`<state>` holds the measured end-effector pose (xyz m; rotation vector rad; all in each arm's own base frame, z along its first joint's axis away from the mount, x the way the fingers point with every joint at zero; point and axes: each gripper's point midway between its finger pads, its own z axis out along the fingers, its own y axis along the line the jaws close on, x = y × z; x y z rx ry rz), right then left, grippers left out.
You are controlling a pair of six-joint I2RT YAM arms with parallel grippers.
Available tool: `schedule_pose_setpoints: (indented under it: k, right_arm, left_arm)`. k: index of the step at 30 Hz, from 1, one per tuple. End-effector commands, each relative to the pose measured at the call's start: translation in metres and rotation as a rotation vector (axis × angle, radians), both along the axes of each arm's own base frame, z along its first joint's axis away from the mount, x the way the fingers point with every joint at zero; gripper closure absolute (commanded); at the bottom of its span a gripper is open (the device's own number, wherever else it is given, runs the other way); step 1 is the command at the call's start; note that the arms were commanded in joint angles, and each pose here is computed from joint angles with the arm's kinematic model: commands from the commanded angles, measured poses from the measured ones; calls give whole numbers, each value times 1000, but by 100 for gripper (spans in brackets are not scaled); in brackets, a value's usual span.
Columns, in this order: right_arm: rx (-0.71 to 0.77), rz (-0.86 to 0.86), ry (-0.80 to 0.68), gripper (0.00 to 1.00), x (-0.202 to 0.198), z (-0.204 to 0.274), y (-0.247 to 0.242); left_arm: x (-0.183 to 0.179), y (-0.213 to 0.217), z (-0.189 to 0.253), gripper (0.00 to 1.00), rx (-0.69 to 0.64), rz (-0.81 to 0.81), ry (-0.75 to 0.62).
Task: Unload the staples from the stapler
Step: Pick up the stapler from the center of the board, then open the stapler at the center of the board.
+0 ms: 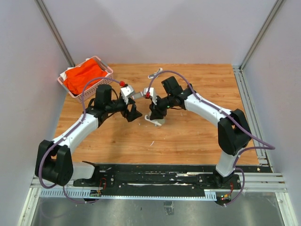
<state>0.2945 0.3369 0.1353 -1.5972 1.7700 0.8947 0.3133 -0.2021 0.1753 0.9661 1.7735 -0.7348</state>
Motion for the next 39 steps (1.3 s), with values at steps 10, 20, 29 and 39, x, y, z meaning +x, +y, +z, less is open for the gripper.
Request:
schedule_pose_setpoints:
  k: [10, 20, 29, 39]
  right_arm:
    - [191, 80, -68, 90, -9, 45, 2]
    - [211, 104, -74, 90, -16, 50, 0]
    - [216, 136, -89, 90, -20, 47, -3]
    - [228, 173, -64, 89, -27, 47, -1]
  left_arm:
    - [-13, -52, 5, 13, -20, -180, -22]
    - [-20, -61, -2, 29, 9, -219, 2]
    - [-34, -57, -9, 30, 39, -269, 5]
    - [-32, -59, -6, 42, 17, -255, 7]
